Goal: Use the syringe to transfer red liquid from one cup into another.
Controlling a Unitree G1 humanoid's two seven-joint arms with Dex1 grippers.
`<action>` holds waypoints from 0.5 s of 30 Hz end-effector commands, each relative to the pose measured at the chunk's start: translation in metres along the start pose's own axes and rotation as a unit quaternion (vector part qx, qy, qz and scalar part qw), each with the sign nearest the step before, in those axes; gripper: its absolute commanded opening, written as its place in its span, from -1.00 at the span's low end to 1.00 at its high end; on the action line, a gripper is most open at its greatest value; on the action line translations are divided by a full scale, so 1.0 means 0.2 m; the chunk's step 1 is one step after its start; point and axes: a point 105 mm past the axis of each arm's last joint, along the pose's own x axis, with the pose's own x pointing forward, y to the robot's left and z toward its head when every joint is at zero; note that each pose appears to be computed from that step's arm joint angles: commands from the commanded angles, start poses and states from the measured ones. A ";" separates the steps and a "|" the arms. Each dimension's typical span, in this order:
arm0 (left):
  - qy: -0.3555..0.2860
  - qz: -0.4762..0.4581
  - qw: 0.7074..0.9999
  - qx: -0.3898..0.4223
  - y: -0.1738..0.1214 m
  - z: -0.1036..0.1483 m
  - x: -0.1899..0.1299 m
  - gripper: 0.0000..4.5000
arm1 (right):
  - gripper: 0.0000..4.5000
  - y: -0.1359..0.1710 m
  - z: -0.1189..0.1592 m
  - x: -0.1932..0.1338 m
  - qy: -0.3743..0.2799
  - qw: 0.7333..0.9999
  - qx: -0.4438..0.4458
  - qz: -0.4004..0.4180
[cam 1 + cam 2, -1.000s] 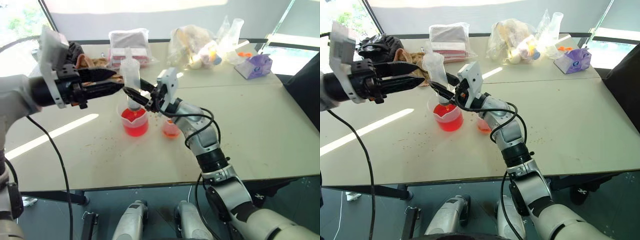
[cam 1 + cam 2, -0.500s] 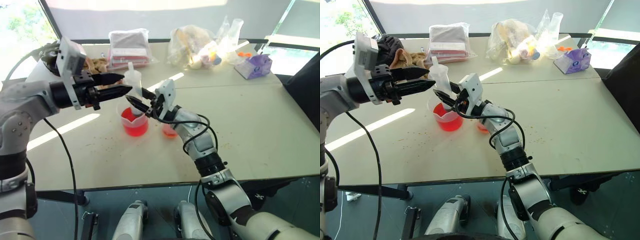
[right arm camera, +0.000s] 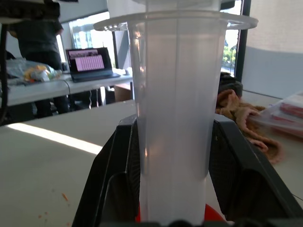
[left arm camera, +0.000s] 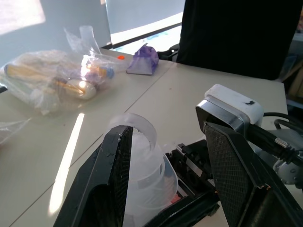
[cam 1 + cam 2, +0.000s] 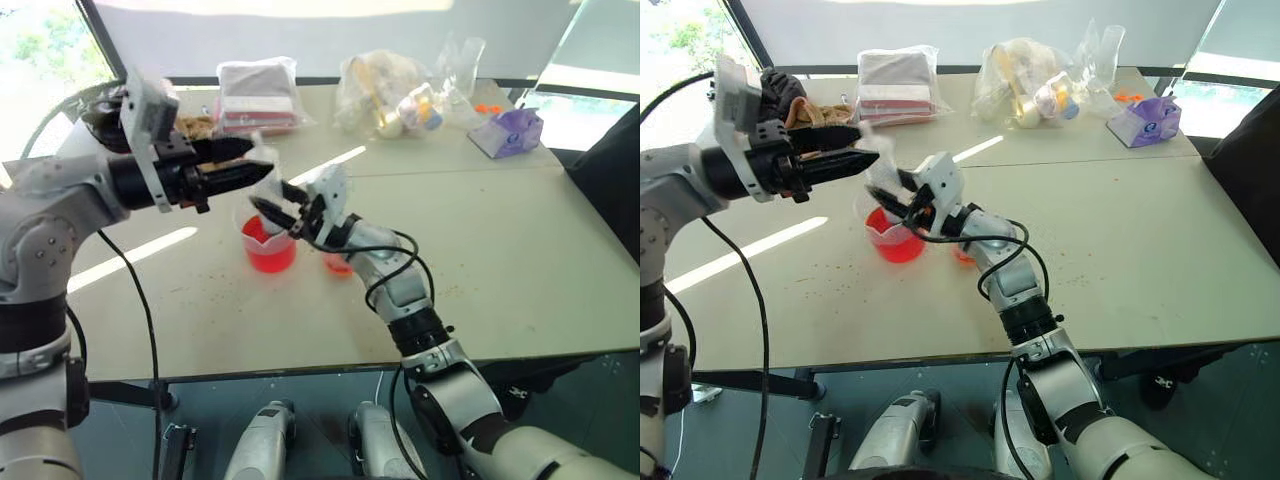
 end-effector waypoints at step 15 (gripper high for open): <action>-0.010 0.006 1.000 0.013 0.01 -0.04 0.07 0.11 | -0.38 0.05 0.03 0.02 -0.003 0.999 -0.021 0.027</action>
